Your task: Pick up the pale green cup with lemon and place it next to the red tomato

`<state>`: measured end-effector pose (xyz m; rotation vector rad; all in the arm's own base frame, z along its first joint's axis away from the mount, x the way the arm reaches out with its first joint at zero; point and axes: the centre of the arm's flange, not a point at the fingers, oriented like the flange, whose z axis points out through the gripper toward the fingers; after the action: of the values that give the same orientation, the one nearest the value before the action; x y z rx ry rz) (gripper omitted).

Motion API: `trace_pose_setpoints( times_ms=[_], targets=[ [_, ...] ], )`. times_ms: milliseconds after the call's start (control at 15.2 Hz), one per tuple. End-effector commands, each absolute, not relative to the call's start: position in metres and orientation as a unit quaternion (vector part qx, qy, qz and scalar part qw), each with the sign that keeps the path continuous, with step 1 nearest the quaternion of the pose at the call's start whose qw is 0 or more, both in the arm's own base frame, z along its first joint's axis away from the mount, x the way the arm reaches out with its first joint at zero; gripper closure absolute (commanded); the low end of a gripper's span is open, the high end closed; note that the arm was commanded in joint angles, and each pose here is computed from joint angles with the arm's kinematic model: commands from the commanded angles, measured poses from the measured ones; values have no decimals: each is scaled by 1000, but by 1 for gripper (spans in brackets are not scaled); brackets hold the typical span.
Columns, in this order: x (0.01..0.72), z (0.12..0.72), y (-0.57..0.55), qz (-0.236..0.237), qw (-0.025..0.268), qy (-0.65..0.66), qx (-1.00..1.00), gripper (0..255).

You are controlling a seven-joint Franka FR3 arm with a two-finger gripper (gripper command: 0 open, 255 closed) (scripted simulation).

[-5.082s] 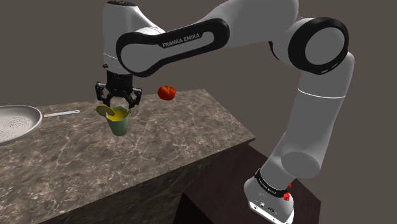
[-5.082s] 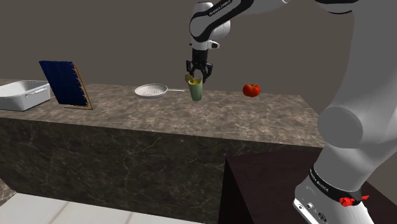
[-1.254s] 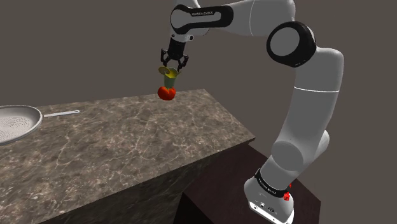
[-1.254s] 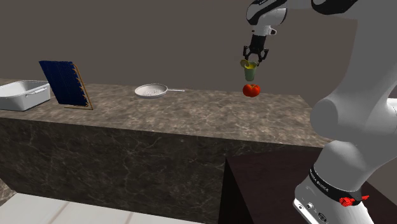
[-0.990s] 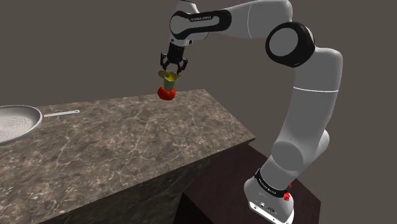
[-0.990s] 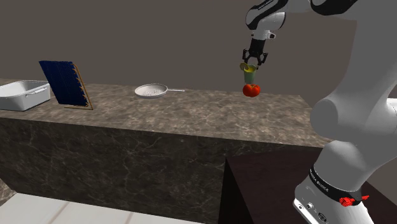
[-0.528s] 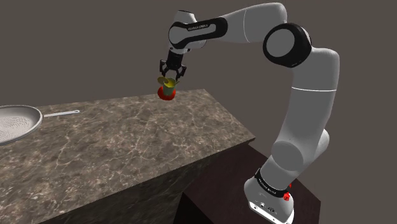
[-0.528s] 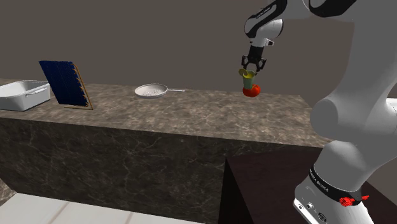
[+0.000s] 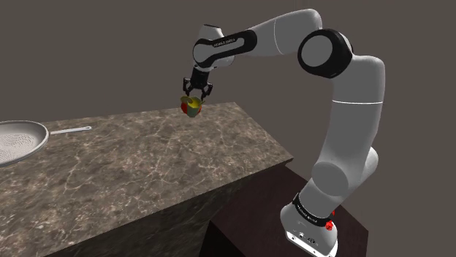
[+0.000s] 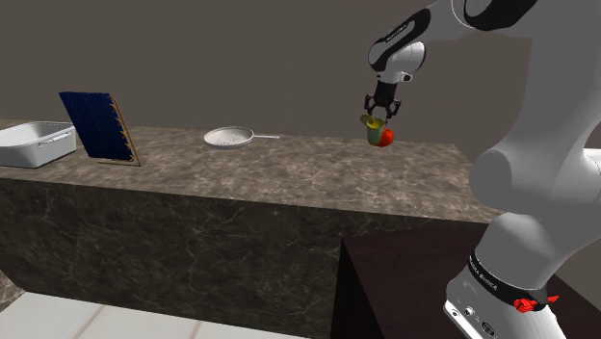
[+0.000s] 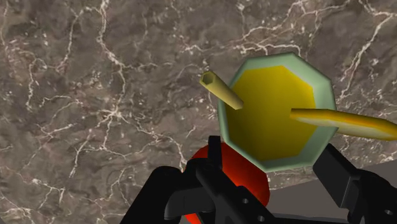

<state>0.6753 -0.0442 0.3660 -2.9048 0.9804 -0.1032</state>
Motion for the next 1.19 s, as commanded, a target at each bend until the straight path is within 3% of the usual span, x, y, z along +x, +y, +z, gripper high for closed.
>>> trace_pose_setpoints(
  times_ms=[0,528,1056,1122],
  targets=[
    [675,356,-44,-34,37,319,-946,255],
    [675,312,-44,-34,37,319,-946,255],
    [675,312,-44,-34,37,319,-946,255],
    [675,312,-44,-34,37,319,-946,0]
  ],
)
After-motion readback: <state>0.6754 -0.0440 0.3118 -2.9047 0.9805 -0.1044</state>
